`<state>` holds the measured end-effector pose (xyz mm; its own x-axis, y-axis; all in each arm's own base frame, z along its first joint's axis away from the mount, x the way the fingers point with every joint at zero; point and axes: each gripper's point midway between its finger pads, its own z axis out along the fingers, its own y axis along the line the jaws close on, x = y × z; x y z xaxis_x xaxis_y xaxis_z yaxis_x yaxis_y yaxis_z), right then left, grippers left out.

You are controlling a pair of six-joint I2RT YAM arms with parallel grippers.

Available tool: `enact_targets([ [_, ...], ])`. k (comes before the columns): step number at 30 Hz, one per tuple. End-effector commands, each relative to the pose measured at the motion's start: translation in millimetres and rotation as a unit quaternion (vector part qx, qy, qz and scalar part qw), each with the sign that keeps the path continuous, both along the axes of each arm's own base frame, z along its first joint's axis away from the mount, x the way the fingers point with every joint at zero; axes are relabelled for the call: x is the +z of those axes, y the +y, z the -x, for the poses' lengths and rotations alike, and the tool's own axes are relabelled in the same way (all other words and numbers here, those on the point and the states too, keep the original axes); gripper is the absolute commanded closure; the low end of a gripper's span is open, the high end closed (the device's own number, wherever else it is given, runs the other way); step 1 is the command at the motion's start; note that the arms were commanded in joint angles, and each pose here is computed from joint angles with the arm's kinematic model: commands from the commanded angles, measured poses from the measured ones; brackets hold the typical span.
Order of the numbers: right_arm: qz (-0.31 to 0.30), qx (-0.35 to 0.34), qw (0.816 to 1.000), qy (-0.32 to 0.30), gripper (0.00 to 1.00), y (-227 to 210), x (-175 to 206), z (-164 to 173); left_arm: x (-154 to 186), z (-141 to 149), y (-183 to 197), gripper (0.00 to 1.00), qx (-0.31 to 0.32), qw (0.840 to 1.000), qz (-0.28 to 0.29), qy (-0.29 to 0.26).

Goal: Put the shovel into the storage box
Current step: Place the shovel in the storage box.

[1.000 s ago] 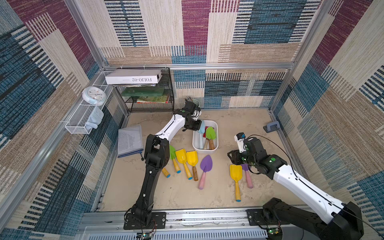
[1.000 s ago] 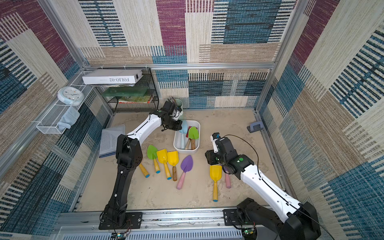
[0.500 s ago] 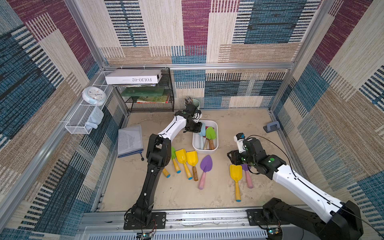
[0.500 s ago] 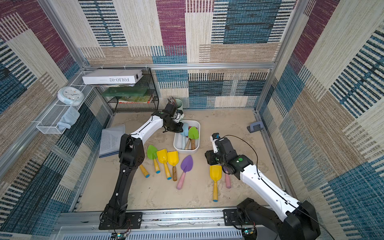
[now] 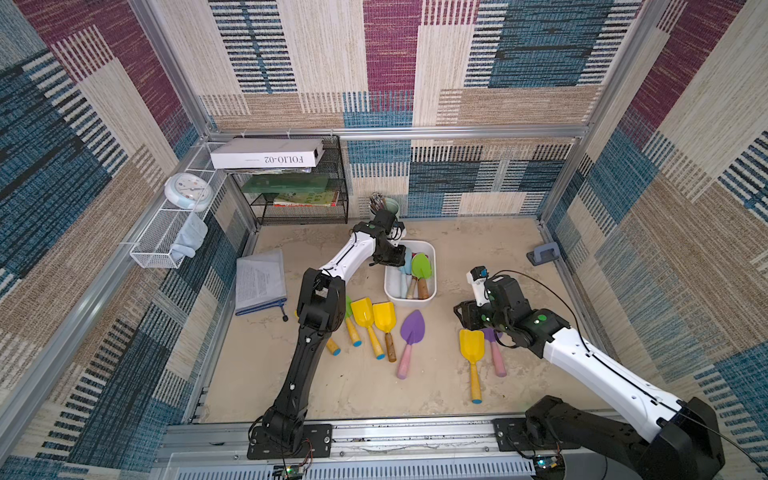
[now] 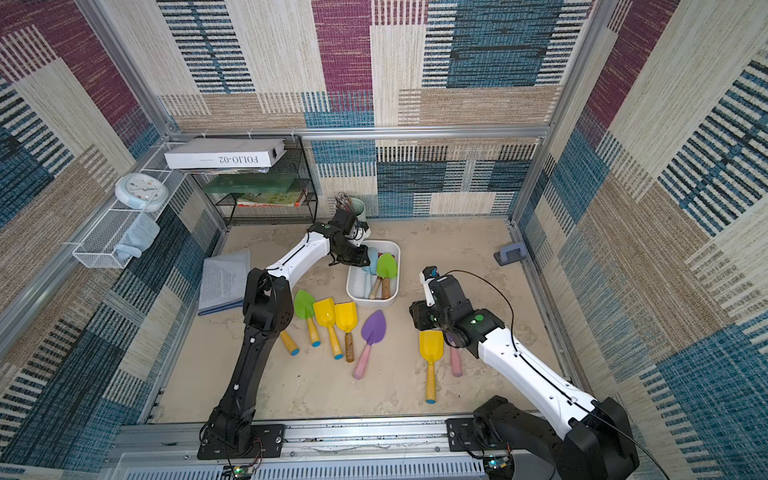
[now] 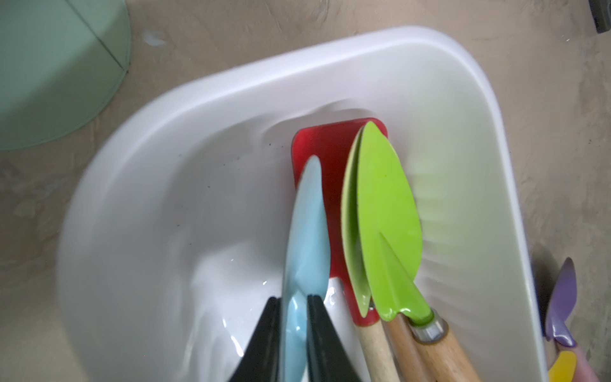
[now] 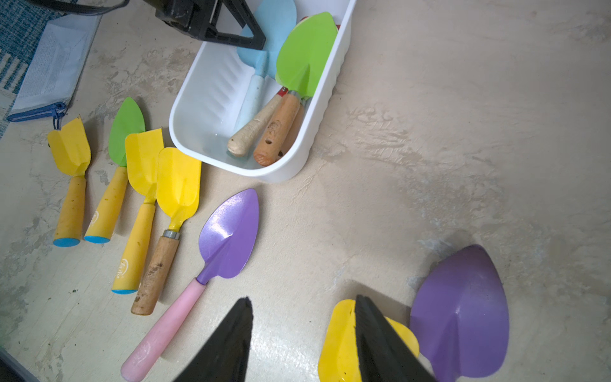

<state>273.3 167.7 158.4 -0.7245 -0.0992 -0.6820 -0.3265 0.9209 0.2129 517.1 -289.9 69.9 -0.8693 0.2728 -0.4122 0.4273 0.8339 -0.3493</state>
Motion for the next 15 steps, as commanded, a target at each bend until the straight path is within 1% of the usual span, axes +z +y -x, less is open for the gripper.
enact_targets([
  [1, 0.000, 0.001, 1.000, -0.007, 0.46, 0.6, 2.0, -2.1, -6.4, 0.1, 9.5, 0.67, 0.011, 1.000, -0.021, 0.007],
  [3, 0.000, 0.002, 1.000, -0.007, 0.46, 0.5, 2.2, -1.9, -5.2, -0.7, 10.4, 0.61, 0.013, 1.000, -0.022, 0.006],
  [7, 0.002, 0.001, 1.000, -0.008, 0.46, -0.5, 2.8, -1.2, 0.5, -0.9, 8.8, 0.54, 0.018, 1.000, -0.018, 0.007],
  [9, 0.003, -0.001, 1.000, -0.008, 0.46, -1.5, 3.0, -1.0, 7.6, -1.3, 6.0, 0.51, 0.019, 1.000, -0.013, 0.002],
  [11, 0.004, -0.001, 1.000, -0.009, 0.46, -2.4, 3.5, -0.9, 14.5, -1.1, 3.2, 0.45, 0.018, 1.000, -0.010, -0.004],
  [15, 0.004, -0.003, 1.000, -0.011, 0.46, -3.5, 5.4, -0.3, 29.9, -1.2, -2.9, 0.40, 0.017, 1.000, -0.006, -0.017],
])
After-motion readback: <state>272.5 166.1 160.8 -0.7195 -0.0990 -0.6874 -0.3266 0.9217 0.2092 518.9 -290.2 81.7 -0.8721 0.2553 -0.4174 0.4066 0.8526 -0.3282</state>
